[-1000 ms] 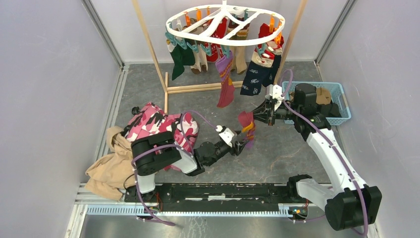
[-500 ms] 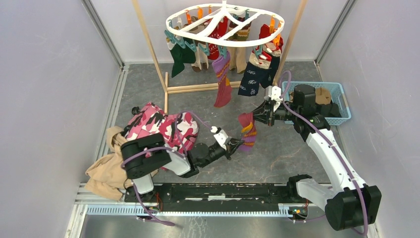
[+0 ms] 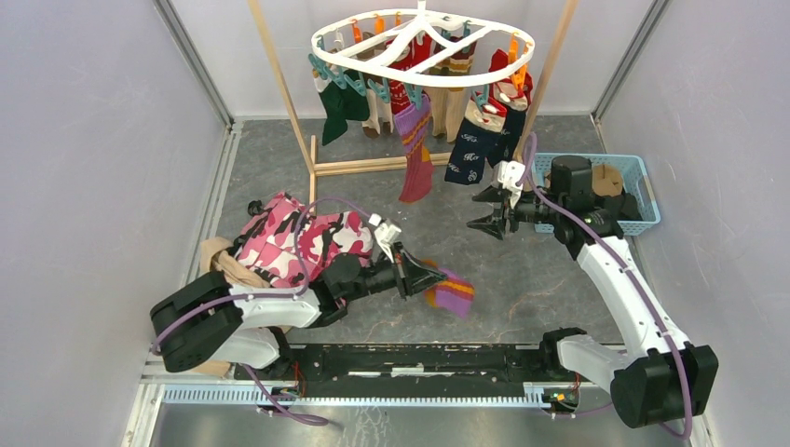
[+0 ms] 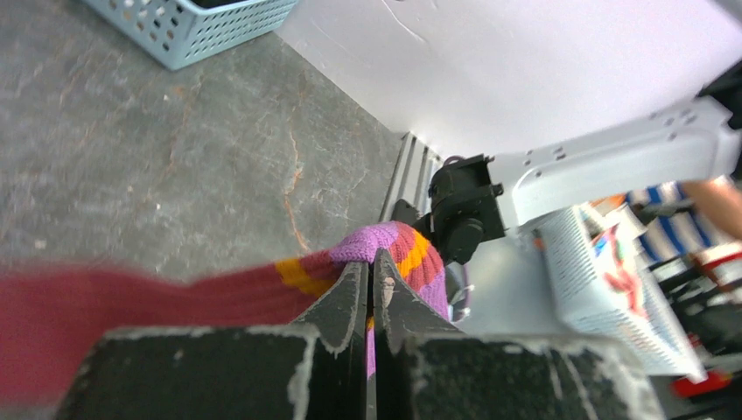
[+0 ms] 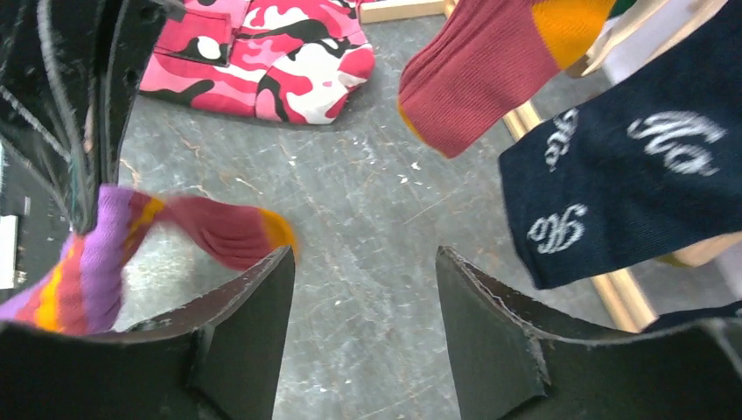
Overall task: Clip the socks to the hanger
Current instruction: Pick up the sock from the bin.
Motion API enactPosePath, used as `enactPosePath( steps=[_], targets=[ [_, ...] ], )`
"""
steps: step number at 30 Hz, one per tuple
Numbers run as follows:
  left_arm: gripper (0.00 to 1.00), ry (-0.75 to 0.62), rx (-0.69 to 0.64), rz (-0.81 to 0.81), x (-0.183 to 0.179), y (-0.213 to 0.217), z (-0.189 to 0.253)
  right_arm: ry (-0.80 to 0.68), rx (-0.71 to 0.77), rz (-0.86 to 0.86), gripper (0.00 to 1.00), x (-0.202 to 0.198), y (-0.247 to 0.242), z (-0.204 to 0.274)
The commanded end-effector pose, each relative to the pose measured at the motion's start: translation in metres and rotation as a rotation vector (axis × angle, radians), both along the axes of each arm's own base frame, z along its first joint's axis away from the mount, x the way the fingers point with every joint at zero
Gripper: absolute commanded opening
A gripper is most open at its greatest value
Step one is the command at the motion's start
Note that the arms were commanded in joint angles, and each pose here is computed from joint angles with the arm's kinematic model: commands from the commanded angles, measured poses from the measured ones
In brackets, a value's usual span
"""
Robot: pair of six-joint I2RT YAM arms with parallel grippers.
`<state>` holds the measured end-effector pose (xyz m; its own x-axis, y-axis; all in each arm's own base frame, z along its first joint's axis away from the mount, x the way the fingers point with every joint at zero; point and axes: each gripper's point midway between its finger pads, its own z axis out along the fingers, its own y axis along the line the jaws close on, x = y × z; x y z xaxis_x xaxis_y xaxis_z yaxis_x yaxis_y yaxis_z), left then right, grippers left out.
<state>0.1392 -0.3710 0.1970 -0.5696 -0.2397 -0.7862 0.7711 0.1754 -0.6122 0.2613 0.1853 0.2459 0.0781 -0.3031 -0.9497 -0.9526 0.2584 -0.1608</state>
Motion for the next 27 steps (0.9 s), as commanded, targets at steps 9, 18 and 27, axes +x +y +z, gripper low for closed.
enactPosePath(
  steps=[9,18,27],
  targets=[
    [0.02,0.627,-0.348,0.080,0.030,0.058,0.027,-0.385,-0.170,0.415,0.84,-0.053,0.024,-0.023],
    [0.02,0.863,-0.520,0.065,0.043,0.068,0.030,-0.489,-0.307,0.456,0.83,-0.057,0.053,-0.065],
    [0.02,0.977,-0.596,-0.090,0.040,0.058,0.037,-0.532,-0.299,0.387,0.77,-0.052,0.066,-0.062]
  ],
)
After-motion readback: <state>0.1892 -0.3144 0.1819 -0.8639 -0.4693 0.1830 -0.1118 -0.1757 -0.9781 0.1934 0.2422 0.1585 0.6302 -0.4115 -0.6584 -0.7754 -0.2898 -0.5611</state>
